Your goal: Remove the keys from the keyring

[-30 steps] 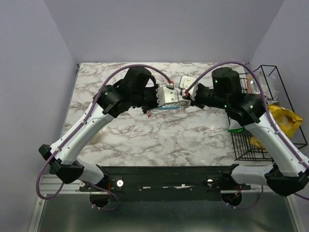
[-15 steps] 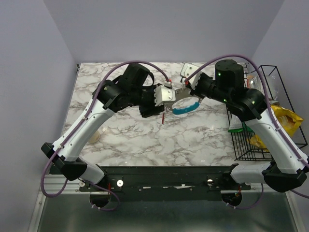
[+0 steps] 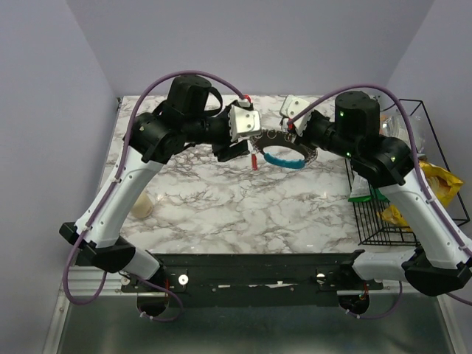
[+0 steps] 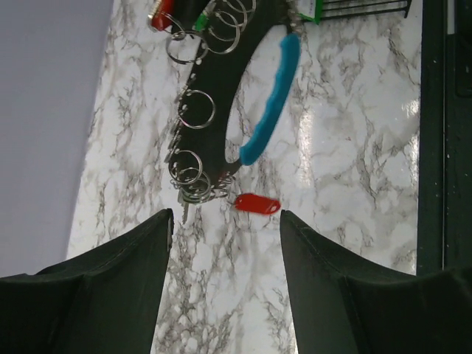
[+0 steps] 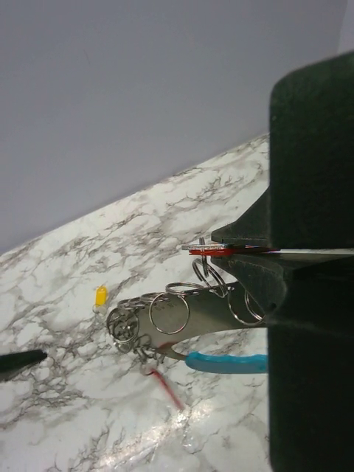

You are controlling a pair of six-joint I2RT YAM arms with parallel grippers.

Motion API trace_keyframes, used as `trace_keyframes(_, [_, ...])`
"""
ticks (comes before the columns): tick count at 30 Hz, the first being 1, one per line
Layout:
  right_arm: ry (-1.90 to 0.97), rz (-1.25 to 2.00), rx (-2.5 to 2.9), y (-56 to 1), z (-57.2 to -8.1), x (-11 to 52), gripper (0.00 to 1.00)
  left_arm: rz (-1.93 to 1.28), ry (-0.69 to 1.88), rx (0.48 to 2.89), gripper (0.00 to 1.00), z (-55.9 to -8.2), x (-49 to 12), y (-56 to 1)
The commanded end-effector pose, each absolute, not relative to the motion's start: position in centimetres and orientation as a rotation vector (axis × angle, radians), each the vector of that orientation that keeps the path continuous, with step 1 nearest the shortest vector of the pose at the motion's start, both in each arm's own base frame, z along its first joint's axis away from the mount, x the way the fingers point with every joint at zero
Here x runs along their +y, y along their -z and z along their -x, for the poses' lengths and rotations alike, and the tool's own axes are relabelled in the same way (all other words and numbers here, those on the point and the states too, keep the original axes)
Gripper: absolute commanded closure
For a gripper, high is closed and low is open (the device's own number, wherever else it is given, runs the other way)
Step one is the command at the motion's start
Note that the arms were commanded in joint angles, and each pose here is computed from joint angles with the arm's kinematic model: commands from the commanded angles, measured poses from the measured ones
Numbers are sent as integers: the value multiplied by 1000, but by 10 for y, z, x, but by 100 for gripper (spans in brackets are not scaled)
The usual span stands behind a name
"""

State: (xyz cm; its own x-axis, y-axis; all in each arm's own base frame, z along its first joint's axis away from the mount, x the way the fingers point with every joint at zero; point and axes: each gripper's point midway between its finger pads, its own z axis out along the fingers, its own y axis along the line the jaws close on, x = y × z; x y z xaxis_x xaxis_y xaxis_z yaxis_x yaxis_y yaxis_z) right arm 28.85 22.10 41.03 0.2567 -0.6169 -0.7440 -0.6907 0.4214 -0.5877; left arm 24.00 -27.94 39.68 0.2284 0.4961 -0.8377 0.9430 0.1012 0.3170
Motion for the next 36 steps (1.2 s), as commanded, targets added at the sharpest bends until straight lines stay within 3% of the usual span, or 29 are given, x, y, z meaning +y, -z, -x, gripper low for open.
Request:
trace_keyframes(1, [-100, 1246, 1368, -424, -279, 220, 99, -1479, 607, 1358, 32, -256, -298, -415])
trace_keyframes(9, [-116, 1282, 1361, -418, -275, 222, 99, -1410, 634, 1292, 33, -272, -316, -443])
trace_keyframes(14, [-100, 1306, 1356, -414, -275, 221, 99, -1467, 717, 1186, 35, -253, -323, -457])
trace_keyframes(25, [-205, 1364, 1294, -428, -251, 228, 99, -1566, 873, 1107, 48, -241, -342, -440])
trace_keyframes(36, [-208, 1365, 1275, -435, -246, 226, 99, -1532, 949, 1124, 53, -246, -355, -435])
